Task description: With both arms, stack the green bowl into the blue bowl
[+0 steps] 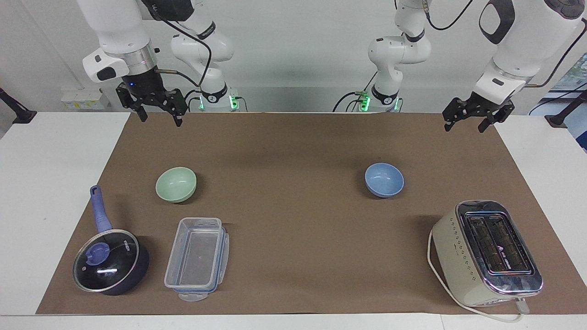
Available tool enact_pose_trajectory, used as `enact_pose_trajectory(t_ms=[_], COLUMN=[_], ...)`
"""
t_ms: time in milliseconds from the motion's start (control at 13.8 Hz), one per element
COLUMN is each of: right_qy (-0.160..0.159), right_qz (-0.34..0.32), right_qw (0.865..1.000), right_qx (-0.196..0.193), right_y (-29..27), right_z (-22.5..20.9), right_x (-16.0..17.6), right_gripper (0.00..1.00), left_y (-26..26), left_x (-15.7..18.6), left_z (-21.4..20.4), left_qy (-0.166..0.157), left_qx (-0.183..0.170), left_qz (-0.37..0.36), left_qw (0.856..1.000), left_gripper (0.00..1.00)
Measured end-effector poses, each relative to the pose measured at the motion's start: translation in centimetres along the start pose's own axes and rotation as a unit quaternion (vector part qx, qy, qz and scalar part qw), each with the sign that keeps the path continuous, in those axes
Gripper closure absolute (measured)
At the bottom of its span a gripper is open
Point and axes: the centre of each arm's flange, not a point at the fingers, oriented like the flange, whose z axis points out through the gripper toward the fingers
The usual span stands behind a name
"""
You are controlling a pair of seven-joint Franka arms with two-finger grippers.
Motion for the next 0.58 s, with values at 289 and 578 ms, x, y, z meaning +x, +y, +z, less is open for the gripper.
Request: enact_pose_trajectory(t_ms=[289,578], right_qy=[0.0,0.0], right_qz=[0.0,0.0], right_qw=[1.0,1.0], right_qx=[0.0,0.0], right_y=[0.0,0.0], right_z=[0.0,0.0], right_x=[0.0,0.0], right_gripper=[0.0,0.0], left_y=[0.16,0.22], left_x=[-0.01,0.0], left_z=[0.06,0.12], left_qy=[-0.002,-0.002], left_qx=[0.0,0.0], left_qz=[0.006,0.007], left_qw=[1.0,1.0], left_gripper=[0.0,0.0])
